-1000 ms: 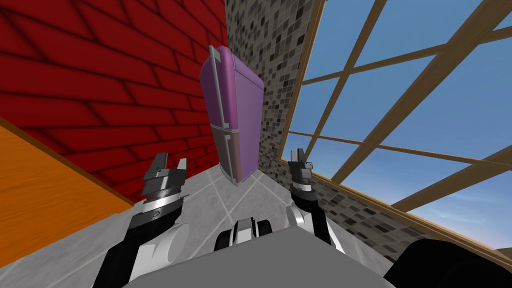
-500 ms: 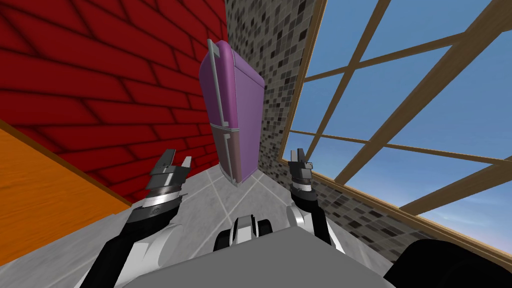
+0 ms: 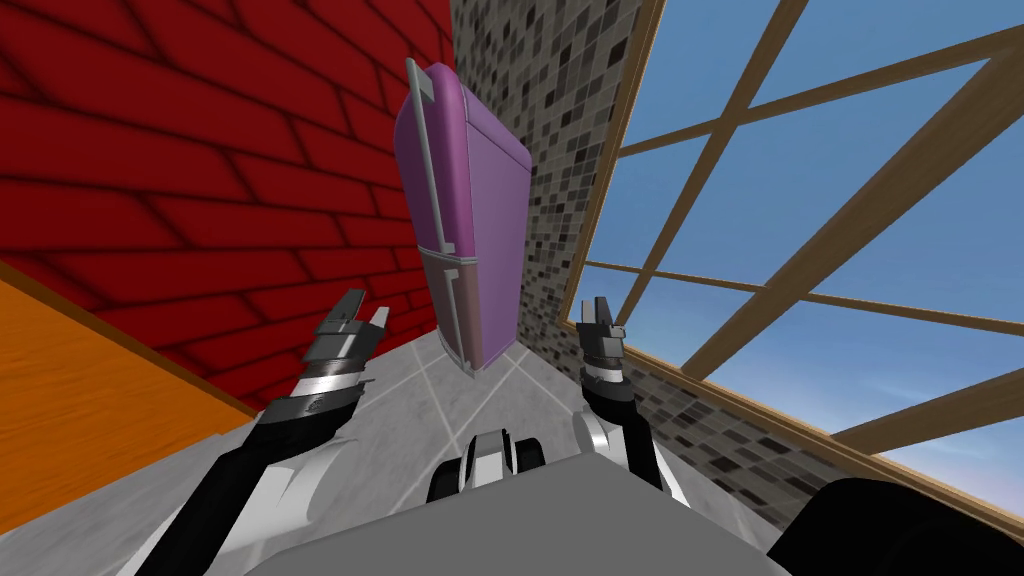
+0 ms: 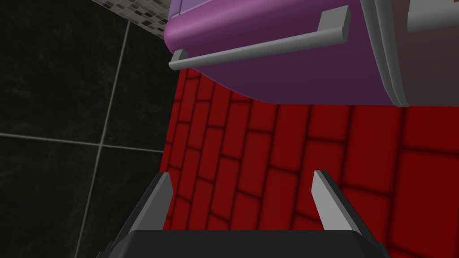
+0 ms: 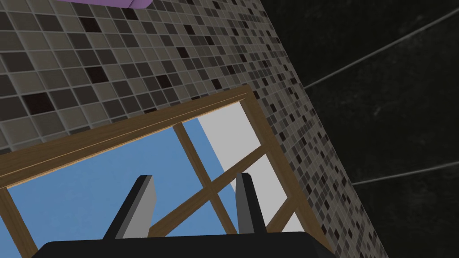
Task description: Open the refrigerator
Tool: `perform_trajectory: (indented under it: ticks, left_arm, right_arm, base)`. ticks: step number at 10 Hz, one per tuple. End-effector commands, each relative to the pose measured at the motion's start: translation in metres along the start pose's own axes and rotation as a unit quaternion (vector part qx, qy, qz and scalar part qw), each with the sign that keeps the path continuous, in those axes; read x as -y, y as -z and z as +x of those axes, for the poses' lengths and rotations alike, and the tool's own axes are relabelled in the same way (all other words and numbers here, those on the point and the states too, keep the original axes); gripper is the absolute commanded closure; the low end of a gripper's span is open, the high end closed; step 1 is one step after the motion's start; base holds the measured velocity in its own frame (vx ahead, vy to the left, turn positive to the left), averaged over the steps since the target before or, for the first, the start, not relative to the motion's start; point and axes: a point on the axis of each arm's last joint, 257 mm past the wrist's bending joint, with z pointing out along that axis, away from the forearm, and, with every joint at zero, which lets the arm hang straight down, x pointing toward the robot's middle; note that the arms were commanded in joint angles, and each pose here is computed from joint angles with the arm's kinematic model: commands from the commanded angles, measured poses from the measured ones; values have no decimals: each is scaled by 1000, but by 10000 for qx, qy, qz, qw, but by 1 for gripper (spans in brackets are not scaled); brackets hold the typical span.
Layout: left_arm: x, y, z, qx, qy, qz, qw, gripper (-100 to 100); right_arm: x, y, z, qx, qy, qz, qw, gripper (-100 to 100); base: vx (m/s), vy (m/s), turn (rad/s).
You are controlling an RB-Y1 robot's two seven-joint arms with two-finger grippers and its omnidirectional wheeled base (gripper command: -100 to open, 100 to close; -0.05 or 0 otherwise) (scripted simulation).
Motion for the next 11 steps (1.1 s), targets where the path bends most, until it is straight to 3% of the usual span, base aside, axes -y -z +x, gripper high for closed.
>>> perform_trajectory:
  ticks: [1,11]
  left_arm:
    - [-1,-11,1,-88,-81,-103,9999,-100]
    - [-18,-36,2,-175,-189,-652,9975,-100]
  right_arm:
    - [0,0,0,0,0,0,10000,0]
    - [0,0,0,0,0,0,10000,0]
  base:
    - [90,-28,27]
    - [73,-14,15]
